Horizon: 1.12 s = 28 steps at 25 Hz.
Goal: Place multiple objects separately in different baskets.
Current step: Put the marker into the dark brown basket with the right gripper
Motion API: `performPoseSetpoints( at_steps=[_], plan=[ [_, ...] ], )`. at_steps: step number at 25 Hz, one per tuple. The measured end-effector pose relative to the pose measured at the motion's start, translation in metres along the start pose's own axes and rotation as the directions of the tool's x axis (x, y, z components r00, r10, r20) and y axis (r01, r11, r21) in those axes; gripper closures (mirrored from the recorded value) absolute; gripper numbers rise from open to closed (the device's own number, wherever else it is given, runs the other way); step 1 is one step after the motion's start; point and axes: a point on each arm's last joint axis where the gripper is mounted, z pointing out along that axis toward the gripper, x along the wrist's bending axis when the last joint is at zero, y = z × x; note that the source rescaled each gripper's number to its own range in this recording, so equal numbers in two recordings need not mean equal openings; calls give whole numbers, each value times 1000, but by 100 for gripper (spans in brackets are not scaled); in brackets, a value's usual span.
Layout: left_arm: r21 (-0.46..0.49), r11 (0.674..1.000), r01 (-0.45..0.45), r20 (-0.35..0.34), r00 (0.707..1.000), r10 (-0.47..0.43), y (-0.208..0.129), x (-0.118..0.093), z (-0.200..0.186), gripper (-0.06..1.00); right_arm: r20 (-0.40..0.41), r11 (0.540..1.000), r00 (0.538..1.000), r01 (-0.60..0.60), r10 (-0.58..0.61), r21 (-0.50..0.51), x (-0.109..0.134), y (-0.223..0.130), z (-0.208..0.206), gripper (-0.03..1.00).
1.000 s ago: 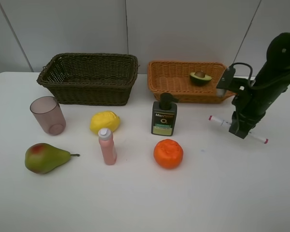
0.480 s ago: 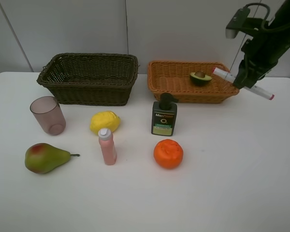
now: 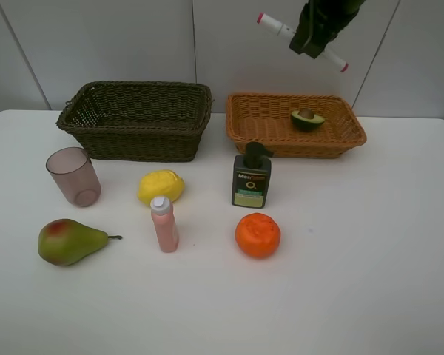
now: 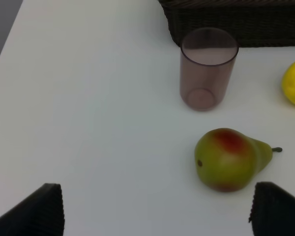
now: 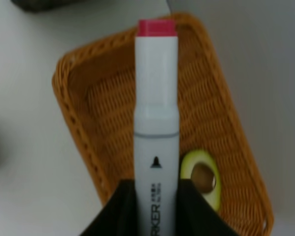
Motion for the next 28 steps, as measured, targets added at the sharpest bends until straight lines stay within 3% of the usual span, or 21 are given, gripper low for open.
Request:
performPoseSetpoints(
  at_steps=[6,10,15,21,28],
  plan=[
    [0,1000,0,0,1000,0,0,0,0,-5,13,985,1000,17,-15,-172,8,55,27,97],
    [0,1000,0,0,1000,0,0,0,0,-5,-8,951,998,-58,59,-304,14,81,51,97],
    [0,1000,0,0,1000,0,0,0,0,-5,-46,876,978,-201,201,-438,24,102,85,97],
    [0,1000,0,0,1000,0,0,0,0,-5,-80,824,953,-292,291,-485,44,113,131,97],
    [0,1000,0,0,1000,0,0,0,0,-5,-89,821,941,-329,327,-467,65,111,176,97]
  ],
)
